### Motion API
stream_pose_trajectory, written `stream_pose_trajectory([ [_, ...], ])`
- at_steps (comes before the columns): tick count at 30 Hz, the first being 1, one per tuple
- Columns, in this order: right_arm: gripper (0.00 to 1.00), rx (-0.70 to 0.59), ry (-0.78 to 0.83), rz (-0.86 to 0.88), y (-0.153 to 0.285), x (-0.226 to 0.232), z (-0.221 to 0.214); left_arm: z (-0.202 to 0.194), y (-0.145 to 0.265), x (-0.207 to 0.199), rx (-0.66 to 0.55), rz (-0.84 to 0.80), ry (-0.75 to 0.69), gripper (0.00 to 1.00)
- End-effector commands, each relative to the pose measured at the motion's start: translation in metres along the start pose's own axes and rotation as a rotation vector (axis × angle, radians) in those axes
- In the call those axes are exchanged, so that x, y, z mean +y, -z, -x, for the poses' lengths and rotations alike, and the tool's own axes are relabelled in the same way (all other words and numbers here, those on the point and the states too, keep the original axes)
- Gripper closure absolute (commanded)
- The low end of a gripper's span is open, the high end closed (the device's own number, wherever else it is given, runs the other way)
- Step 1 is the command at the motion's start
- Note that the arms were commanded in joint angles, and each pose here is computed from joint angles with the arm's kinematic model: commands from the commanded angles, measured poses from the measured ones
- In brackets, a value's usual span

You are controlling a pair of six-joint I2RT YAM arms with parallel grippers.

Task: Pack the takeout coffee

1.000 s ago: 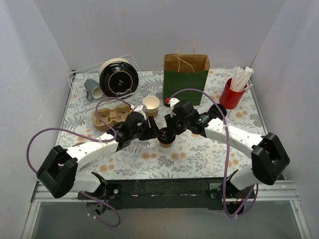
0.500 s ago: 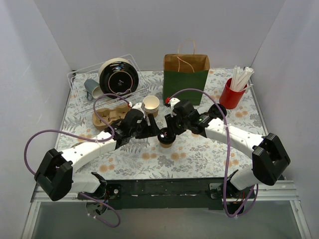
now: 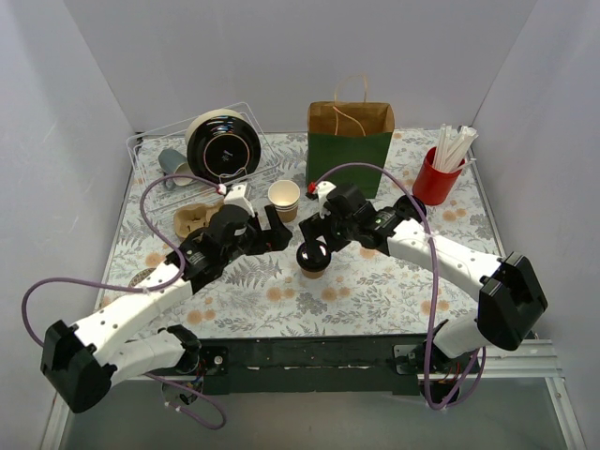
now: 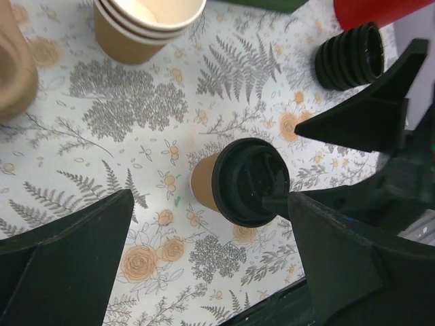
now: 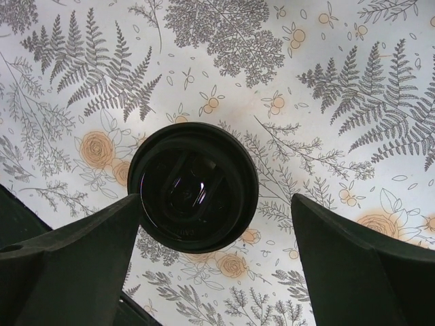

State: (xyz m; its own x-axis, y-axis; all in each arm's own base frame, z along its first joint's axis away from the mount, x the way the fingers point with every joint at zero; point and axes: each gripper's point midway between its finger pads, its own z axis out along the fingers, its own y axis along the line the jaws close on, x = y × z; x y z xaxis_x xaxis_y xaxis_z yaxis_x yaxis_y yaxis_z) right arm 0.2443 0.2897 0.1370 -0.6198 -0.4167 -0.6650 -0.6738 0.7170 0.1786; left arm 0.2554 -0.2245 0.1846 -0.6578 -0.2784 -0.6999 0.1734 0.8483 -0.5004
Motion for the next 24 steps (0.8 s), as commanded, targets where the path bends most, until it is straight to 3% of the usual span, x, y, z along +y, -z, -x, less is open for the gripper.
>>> stream_pose_trajectory([
  [1, 0.02, -0.050, 0.079, 0.015, 0.008, 0.012, 0.014, 0.015, 0.020, 0.014, -0.071, 0.050, -0.074, 0.02],
  [8, 0.02, -0.058, 0.106, -0.055, 0.005, 0.013, 0.017, 0.020, 0.045, 0.031, -0.136, 0.081, -0.117, 0.02],
  [17, 0.02, 0.000, 0.116, -0.097, -0.010, 0.015, 0.012, 0.019, 0.046, 0.035, -0.141, 0.090, -0.120, 0.02],
  [24, 0.12, 0.023, 0.096, -0.102, -0.017, 0.014, 0.006, 0.018, 0.046, 0.036, -0.141, 0.093, -0.120, 0.02],
])
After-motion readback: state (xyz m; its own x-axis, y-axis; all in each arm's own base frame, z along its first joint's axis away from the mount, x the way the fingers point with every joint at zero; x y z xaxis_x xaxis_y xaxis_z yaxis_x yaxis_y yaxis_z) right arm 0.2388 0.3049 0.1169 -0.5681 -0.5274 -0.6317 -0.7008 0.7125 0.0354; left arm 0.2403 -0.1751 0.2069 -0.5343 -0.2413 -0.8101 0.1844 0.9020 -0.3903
